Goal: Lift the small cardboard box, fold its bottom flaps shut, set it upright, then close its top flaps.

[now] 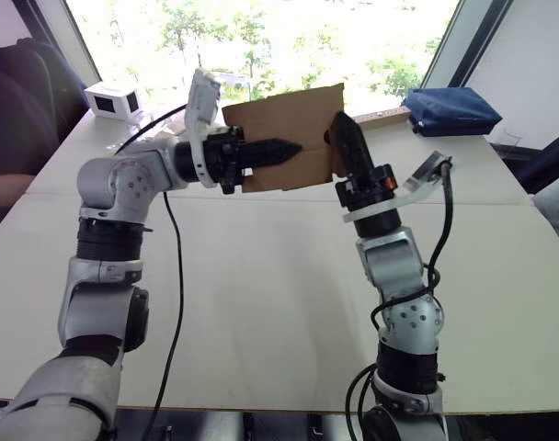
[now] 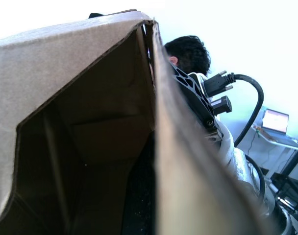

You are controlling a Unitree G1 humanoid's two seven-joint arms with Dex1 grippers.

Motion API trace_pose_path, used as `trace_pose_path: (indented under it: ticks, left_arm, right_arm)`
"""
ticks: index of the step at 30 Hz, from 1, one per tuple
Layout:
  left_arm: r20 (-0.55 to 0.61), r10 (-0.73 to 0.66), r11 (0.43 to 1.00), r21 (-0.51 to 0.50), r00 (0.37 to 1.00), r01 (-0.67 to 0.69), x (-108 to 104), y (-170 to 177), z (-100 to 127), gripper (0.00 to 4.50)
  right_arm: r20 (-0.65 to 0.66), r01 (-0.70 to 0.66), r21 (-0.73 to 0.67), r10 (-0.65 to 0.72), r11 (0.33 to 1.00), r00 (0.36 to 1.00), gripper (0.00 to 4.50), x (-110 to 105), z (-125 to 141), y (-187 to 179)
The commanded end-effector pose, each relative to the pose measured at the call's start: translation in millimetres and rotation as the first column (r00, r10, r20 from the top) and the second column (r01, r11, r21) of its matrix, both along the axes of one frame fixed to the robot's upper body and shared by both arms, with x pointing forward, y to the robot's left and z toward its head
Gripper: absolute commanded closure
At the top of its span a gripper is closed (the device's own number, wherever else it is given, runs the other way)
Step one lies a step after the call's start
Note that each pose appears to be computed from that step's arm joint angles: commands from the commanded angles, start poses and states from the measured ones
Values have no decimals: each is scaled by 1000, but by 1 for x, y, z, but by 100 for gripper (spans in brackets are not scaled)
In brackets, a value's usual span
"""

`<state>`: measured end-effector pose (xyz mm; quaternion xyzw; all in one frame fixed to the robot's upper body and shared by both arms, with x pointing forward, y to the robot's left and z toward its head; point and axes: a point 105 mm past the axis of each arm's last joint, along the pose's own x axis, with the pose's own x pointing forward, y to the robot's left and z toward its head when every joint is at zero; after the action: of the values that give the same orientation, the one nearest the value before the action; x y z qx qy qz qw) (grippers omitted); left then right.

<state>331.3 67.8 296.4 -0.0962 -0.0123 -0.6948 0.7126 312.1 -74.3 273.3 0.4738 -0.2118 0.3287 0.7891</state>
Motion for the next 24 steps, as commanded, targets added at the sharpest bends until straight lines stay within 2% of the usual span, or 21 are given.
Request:
trace_pose_path:
  ticks: [1,5,10,17,24]
  left_arm:
    - [49,-9,999,-38,999,11,-3,-3,13,450]
    - [48,-11,999,-39,999,13,-3,-3,13,450]
    - [43,-10,999,-43,999,12,-3,-2,13,450]
    - [43,-11,999,-46,999,13,-3,-1,13,450]
    - [44,-13,998,-54,999,15,-4,0,14,450]
  right_arm:
    - [61,-89,-72,94,993,994,242,-14,7,29]
    - [45,-86,-150,93,985,995,242,-13,-6,34]
    - [60,-59,-150,68,987,996,242,-13,-3,32]
    - [44,-58,20,57,998,997,242,-12,2,12]
    - [8,0,51,0,999,1000,242,-9,-6,-14]
